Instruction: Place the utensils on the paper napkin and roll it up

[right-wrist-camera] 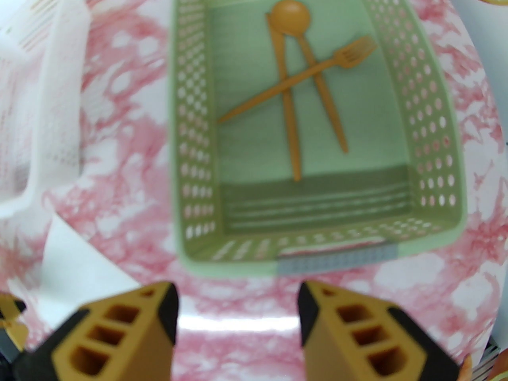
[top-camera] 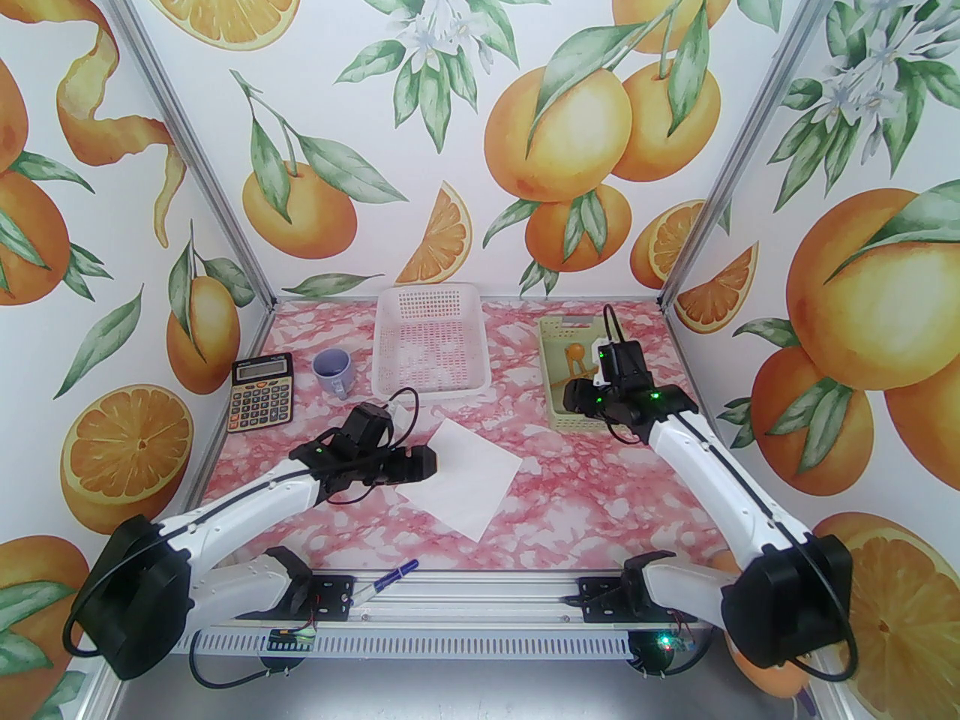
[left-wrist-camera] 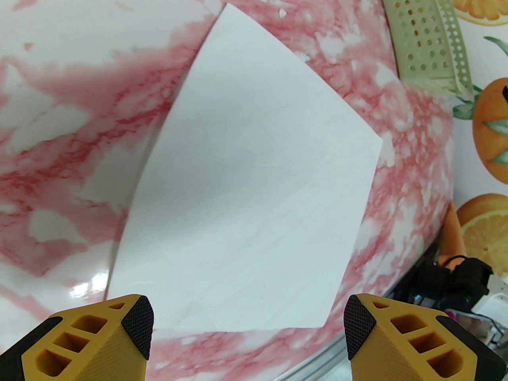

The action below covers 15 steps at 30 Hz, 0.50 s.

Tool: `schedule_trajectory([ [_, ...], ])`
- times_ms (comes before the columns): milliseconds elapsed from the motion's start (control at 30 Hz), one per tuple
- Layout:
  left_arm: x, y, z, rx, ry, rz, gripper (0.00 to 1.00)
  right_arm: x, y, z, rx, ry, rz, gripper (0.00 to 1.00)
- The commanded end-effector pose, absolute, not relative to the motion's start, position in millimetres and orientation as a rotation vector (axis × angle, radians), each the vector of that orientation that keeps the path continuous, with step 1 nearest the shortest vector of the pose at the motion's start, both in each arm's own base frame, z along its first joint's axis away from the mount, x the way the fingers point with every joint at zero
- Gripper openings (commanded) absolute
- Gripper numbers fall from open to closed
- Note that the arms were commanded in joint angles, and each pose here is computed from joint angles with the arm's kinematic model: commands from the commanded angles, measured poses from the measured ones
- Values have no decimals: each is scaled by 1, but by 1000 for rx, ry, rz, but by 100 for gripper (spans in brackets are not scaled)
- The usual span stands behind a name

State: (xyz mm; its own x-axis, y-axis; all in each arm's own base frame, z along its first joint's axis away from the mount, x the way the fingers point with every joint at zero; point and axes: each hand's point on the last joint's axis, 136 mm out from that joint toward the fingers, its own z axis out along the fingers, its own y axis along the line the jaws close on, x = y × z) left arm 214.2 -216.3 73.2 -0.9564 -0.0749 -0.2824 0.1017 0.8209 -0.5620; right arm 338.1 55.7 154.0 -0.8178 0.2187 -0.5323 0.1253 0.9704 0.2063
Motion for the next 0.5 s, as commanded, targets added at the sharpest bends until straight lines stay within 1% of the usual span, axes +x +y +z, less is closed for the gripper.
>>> schedule_trajectory([
  [0,223,-220,73,-4,2672,-856,84,369,50,157,287,2503,264,54],
  [233,227,-215,68,-1,2668,-765,85,421,43,142,477,2484,289,55],
  [333,231,-210,69,1,2652,-724,85,438,37,128,629,2498,252,52],
  [467,238,-202,79,-11,2594,-660,85,454,34,107,888,2497,253,40],
])
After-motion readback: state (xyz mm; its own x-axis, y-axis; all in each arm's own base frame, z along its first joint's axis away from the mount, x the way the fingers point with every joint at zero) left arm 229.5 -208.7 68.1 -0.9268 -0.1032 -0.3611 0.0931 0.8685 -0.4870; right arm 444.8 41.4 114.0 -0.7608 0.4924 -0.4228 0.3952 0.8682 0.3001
